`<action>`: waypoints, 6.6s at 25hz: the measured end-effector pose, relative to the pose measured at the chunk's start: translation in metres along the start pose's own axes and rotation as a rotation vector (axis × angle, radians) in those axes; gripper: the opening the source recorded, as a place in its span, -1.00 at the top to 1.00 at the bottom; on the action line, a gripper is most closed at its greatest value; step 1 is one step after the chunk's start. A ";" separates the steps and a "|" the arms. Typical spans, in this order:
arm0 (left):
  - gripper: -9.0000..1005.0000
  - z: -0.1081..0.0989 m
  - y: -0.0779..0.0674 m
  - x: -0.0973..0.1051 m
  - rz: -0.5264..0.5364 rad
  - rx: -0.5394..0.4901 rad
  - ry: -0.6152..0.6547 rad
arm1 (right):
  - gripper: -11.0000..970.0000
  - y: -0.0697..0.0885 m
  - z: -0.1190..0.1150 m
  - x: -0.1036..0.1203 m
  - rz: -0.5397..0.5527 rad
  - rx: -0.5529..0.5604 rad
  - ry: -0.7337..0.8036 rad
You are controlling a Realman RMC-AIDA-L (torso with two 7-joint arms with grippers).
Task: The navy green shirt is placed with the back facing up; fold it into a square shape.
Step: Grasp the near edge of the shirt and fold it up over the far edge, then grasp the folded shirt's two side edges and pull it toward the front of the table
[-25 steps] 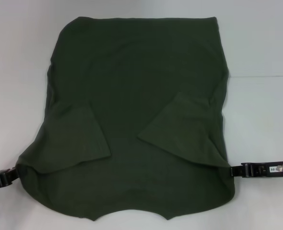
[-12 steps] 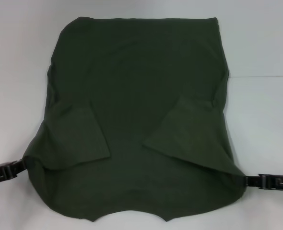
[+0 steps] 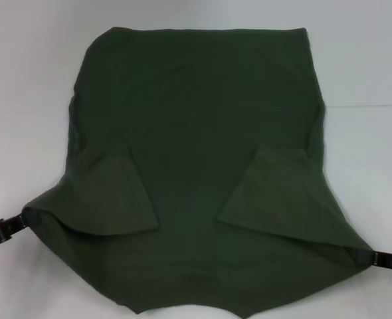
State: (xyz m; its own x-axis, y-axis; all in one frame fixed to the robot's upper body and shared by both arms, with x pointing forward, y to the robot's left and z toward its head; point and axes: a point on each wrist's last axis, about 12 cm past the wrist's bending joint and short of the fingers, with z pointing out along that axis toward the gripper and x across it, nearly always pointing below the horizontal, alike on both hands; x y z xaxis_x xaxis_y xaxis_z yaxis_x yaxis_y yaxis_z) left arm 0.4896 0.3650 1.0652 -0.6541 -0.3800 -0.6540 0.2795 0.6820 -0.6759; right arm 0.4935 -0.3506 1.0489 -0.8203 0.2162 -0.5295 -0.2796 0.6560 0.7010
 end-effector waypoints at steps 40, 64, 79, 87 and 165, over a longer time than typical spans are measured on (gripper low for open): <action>0.93 -0.023 -0.018 0.075 -0.192 0.191 0.120 | 0.88 -0.028 -0.110 0.052 0.064 0.114 -0.101; 0.93 0.104 -0.044 -0.074 0.077 0.156 -0.013 | 0.89 -0.006 -0.050 -0.092 -0.138 0.033 -0.372; 0.93 0.174 -0.063 -0.101 0.201 -0.043 -0.281 | 0.88 0.004 0.033 -0.174 -0.221 0.314 -0.445; 0.93 0.201 -0.067 -0.065 0.300 -0.176 -0.302 | 0.89 0.003 0.078 -0.161 -0.267 0.461 -0.403; -0.53 0.135 -0.019 0.019 0.728 -0.105 0.109 | -0.48 -0.010 0.007 -0.093 -0.010 0.113 -0.371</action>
State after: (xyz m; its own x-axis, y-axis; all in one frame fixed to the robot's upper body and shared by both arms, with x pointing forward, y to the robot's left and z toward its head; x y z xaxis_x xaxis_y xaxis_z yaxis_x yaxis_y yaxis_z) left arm 0.5669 0.2611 1.0196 -0.3967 0.2511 -0.8830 0.6035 0.7961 -0.0447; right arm 0.5758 -0.3726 1.0879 -0.5759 0.4425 -0.6874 -0.2128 0.7307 0.6487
